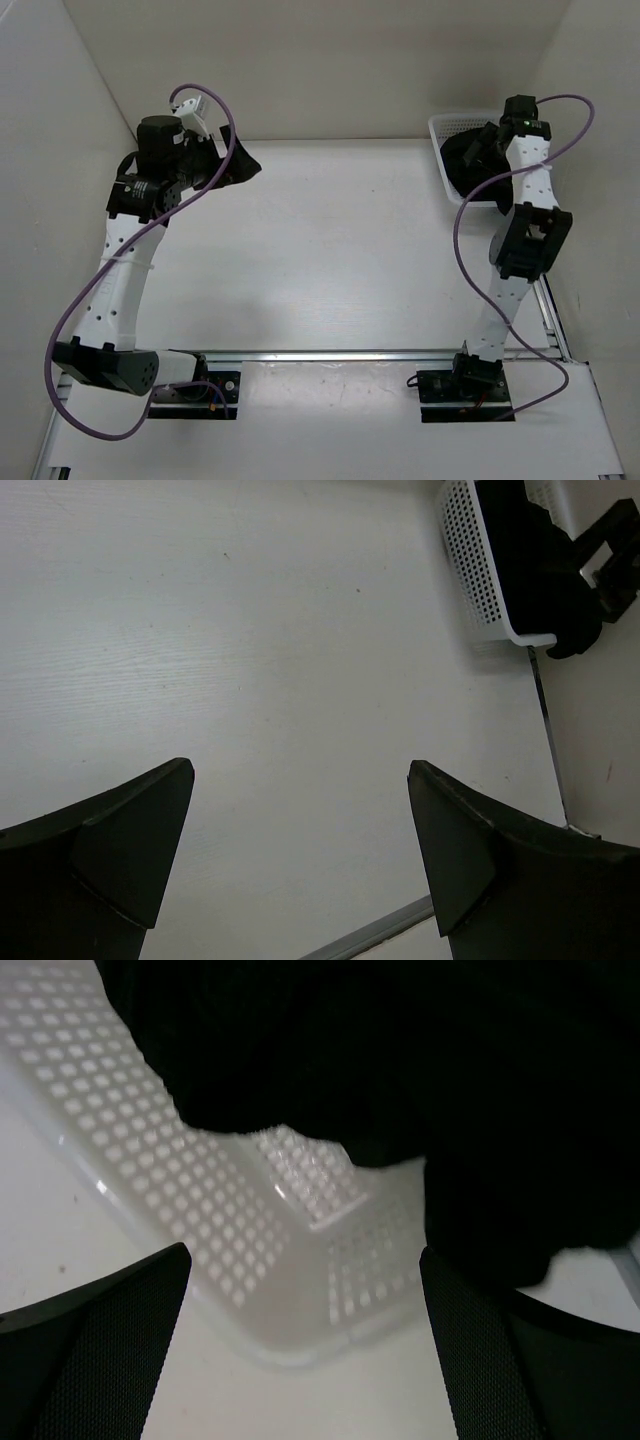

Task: Fold and stack the shorts
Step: Grab the shorts from the pile, then move the shorts to the center of the board

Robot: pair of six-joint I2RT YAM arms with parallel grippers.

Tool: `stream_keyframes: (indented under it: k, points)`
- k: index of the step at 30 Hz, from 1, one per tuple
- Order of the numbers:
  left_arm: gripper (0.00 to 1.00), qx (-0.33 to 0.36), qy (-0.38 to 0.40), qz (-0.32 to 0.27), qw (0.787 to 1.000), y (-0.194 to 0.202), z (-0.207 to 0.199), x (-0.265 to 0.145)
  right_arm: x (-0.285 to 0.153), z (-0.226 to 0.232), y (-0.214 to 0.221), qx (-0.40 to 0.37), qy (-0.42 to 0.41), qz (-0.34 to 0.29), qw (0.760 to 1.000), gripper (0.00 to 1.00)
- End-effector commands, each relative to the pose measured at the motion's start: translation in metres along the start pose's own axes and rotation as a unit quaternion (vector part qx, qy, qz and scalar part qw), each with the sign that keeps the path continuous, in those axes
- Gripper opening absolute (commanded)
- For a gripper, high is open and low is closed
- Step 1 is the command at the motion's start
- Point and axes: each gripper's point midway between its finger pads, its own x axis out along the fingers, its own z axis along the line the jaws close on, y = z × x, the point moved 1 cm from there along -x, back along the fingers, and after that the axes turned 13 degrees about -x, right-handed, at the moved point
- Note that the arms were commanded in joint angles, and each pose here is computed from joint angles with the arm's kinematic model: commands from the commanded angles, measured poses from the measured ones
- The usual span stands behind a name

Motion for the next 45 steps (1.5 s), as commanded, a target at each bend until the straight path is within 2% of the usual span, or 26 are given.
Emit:
stream_keyframes:
  k: [1,6,9,10,12,13,14,15,19,22,25,26,28,30,32,34,35,36,37,39,40,41,42,43,44,45]
  points:
    - [0.99,-0.009,-0.022,0.014,1.000,0.006,0.013,0.009,0.036,0.016,-0.018,-0.002,-0.036,0.004,0.999,1.00]
    - [0.99,-0.008,-0.056,0.036,0.998,0.013,0.034,0.034,0.103,0.022,-0.025,0.043,-0.042,-0.007,0.998,0.98]
    - [0.99,-0.007,-0.064,0.048,0.997,0.017,0.041,0.044,0.124,0.024,-0.032,0.063,-0.055,-0.026,0.996,0.84]
    - [0.99,-0.009,-0.068,0.054,0.996,0.019,0.044,0.049,0.129,0.027,-0.032,0.063,-0.062,-0.029,0.996,0.75]
    - [0.99,-0.005,-0.069,0.056,0.996,0.019,0.045,0.052,0.128,0.034,-0.042,0.056,-0.085,-0.048,0.994,0.41]
    - [0.99,-0.006,-0.076,0.059,0.995,0.020,0.049,0.056,0.121,0.035,-0.047,0.056,-0.087,-0.056,0.993,0.16]
    - [0.99,-0.006,-0.077,0.059,0.995,0.020,0.049,0.056,0.105,0.035,-0.058,0.056,-0.090,-0.071,0.992,0.06]
    - [0.99,-0.007,-0.079,0.062,0.995,0.020,0.050,0.058,0.098,0.036,-0.063,0.056,-0.092,-0.080,0.991,0.00]
    - [0.99,-0.013,-0.077,0.069,0.995,0.022,0.050,0.061,0.028,0.037,-0.102,0.056,-0.107,-0.150,0.981,0.00]
    - [0.99,-0.009,-0.082,0.067,0.994,0.023,0.049,0.062,-0.050,0.050,-0.130,0.033,-0.151,-0.213,0.965,0.00]
    - [0.99,-0.012,-0.088,0.078,0.993,0.031,0.055,0.064,-0.152,0.075,-0.154,0.006,-0.207,-0.294,0.933,0.00]
    - [0.99,-0.027,-0.089,0.077,0.993,0.031,0.057,0.061,-0.196,0.089,-0.157,-0.008,-0.234,-0.327,0.916,0.00]
    - [0.99,-0.035,-0.087,0.065,0.993,0.026,0.056,0.055,-0.272,0.118,-0.149,-0.044,-0.296,-0.371,0.879,0.00]
    - [0.99,-0.061,-0.102,0.038,0.992,0.014,0.060,0.042,-0.320,0.137,-0.139,-0.066,-0.336,-0.399,0.851,0.00]
    - [0.99,-0.083,-0.120,0.040,0.988,0.014,0.072,0.030,-0.373,0.166,-0.111,-0.106,-0.382,-0.417,0.818,0.00]
    - [0.99,-0.113,-0.130,0.036,0.984,0.007,0.086,0.018,-0.407,0.182,-0.080,-0.136,-0.410,-0.422,0.797,0.00]
    - [0.99,-0.117,-0.127,0.026,0.985,0.002,0.087,0.012,-0.425,0.206,-0.053,-0.165,-0.441,-0.413,0.779,0.00]
    - [0.99,-0.126,-0.137,0.014,0.982,-0.004,0.095,0.001,-0.432,0.215,-0.037,-0.187,-0.449,-0.412,0.771,0.00]
    - [0.99,-0.136,-0.136,0.006,0.981,-0.008,0.098,-0.010,-0.445,0.240,0.020,-0.232,-0.485,-0.385,0.750,0.00]
    - [0.99,-0.139,-0.134,-0.021,0.981,-0.021,0.098,-0.026,-0.435,0.254,0.061,-0.260,-0.489,-0.362,0.750,0.00]
    - [0.99,-0.136,-0.137,-0.023,0.981,-0.023,0.101,-0.027,-0.446,0.260,0.098,-0.279,-0.515,-0.343,0.735,0.00]
    - [0.99,-0.131,-0.131,-0.033,0.982,-0.027,0.095,-0.033,-0.395,0.271,0.138,-0.296,-0.497,-0.277,0.767,0.00]
    - [0.99,-0.131,-0.130,-0.034,0.982,-0.028,0.093,-0.035,-0.390,0.275,0.175,-0.313,-0.507,-0.244,0.765,0.00]
    - [0.99,-0.123,-0.126,-0.031,0.984,-0.028,0.092,-0.035,-0.347,0.276,0.219,-0.339,-0.487,-0.185,0.783,0.05]
    - [0.99,-0.124,-0.114,-0.024,0.985,-0.026,0.088,-0.034,-0.325,0.273,0.244,-0.336,-0.467,-0.143,0.805,0.16]
    - [0.99,-0.123,-0.112,-0.013,0.986,-0.020,0.089,-0.032,-0.314,0.262,0.259,-0.336,-0.435,-0.137,0.824,0.24]
